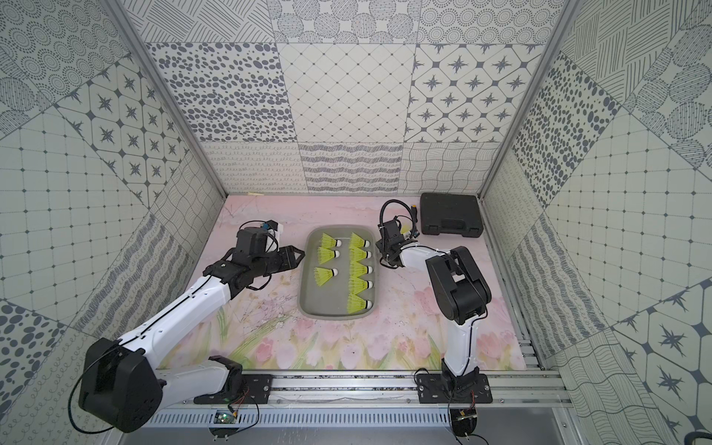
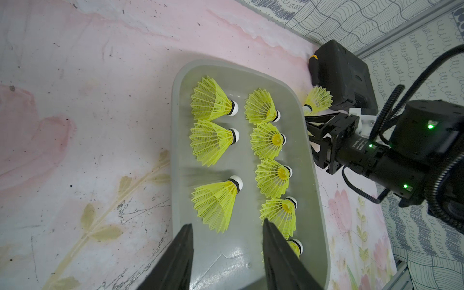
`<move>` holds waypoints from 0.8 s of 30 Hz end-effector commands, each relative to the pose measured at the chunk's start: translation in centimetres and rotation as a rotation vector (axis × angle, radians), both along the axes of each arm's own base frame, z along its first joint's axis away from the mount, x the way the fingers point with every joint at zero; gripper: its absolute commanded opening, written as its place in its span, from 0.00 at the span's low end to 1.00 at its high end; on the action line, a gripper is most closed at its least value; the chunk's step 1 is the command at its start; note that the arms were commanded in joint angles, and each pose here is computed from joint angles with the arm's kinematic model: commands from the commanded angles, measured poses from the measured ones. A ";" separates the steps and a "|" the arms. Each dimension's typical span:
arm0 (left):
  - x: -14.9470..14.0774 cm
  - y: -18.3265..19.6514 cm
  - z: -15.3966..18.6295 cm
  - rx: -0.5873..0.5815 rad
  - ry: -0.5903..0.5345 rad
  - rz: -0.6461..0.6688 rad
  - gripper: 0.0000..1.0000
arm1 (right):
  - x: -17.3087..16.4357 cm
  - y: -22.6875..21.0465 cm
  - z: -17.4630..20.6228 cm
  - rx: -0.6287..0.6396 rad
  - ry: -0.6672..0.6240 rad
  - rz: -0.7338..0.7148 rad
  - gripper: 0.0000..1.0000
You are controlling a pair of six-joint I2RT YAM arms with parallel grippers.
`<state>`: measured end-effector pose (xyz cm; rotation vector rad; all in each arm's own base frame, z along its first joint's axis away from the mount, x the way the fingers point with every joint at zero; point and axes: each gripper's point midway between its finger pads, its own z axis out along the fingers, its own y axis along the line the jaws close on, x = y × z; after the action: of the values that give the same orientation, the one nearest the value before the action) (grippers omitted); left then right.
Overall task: Put the shuttlecocks into the storage box
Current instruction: Pick up the shuttlecock at the center of the board.
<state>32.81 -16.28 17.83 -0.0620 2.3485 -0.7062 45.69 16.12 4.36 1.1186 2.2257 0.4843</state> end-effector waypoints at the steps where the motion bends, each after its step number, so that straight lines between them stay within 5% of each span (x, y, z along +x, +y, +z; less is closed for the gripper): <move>1: -0.3 -0.2 -0.2 0.004 -0.002 -0.030 0.48 | -0.3 -1.2 0.5 -0.035 -0.028 0.006 0.42; 12: -0.3 -0.4 0.0 -0.011 0.003 -0.032 0.48 | -6.1 -4.8 1.5 -0.163 -0.035 0.155 0.36; 24: -0.4 -0.9 0.3 -0.045 0.006 -0.044 0.46 | -13.1 -6.0 4.1 -0.299 -0.013 0.536 0.36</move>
<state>32.51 -16.73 17.86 -0.0495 2.3546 -0.7425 34.30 10.09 8.61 0.5438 2.4006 0.3748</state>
